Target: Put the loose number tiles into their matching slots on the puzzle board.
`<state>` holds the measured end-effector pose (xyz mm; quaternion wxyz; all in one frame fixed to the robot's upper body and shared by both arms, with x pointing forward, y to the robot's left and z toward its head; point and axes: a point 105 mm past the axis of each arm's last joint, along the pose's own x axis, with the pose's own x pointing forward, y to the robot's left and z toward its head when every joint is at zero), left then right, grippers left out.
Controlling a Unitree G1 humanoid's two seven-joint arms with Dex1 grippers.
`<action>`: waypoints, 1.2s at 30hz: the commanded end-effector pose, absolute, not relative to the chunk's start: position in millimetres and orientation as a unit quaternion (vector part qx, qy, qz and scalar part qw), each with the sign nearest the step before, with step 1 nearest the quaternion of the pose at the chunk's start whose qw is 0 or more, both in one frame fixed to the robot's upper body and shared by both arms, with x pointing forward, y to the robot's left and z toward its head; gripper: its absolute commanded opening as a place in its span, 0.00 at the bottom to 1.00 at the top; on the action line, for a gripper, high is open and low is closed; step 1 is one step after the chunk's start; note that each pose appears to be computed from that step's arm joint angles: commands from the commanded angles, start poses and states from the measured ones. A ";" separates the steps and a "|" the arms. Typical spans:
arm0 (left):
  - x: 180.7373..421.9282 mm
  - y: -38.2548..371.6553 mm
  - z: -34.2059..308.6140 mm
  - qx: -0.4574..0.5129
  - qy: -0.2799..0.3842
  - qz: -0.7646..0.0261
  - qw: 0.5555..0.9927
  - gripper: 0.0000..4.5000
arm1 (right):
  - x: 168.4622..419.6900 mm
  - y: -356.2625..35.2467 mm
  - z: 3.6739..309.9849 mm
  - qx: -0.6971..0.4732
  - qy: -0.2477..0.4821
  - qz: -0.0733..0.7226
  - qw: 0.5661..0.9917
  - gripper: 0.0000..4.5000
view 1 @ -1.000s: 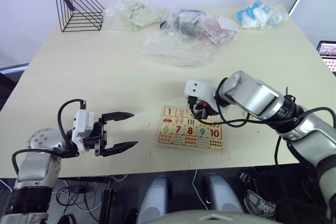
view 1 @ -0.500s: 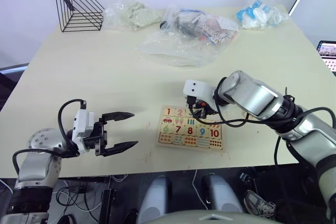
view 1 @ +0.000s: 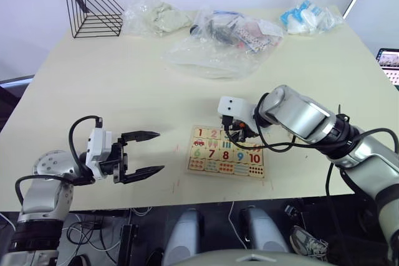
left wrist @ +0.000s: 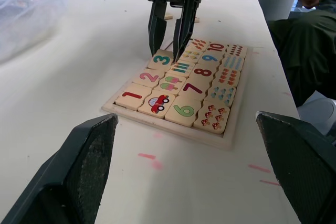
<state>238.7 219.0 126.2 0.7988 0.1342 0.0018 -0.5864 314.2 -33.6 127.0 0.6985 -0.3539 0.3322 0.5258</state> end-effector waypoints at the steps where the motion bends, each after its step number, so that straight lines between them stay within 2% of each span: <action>1: 239.6 220.6 132.5 0.143 -0.008 -0.582 0.800 1.00 | 310.9 -30.7 131.3 -0.364 0.317 0.538 0.691 0.30; 4: 239.9 220.3 132.7 0.144 -0.008 -0.582 0.800 1.00 | 310.5 -30.7 131.3 -0.364 0.316 0.539 0.691 0.63; 6: 240.1 220.5 132.9 0.144 -0.009 -0.582 0.801 1.00 | 310.1 -30.5 131.7 -0.361 0.317 0.540 0.691 0.77; 11: 239.5 220.4 133.2 0.144 -0.009 -0.582 0.800 1.00 | 310.6 -34.0 135.2 -0.358 0.312 0.540 0.694 0.77; 19: 240.3 219.4 133.3 0.143 -0.010 -0.584 0.799 1.00 | 311.3 -45.5 147.6 -0.327 0.255 0.566 0.713 0.77; 24: 241.5 217.2 133.5 0.142 -0.011 -0.585 0.798 1.00 | 314.6 -53.2 153.0 -0.278 0.215 0.567 0.745 0.77; 27: 241.3 216.1 133.8 0.141 -0.011 -0.586 0.798 1.00 | 317.2 -61.7 154.2 -0.252 0.187 0.561 0.766 0.60; 29: 241.3 215.8 134.0 0.140 -0.011 -0.587 0.797 1.00 | 318.0 -66.2 152.3 -0.238 0.178 0.556 0.777 0.43; 30: 241.1 215.9 134.0 0.140 -0.011 -0.587 0.797 1.00 | 317.6 -66.8 151.7 -0.232 0.169 0.556 0.780 0.26; 32: 240.9 215.7 134.0 0.140 -0.010 -0.588 0.797 1.00 | 316.1 -66.7 150.7 -0.214 0.150 0.559 0.787 0.04; 36: 240.5 214.7 134.0 0.139 -0.010 -0.589 0.796 1.00 | 315.2 -71.0 141.2 -0.195 0.125 0.556 0.798 0.02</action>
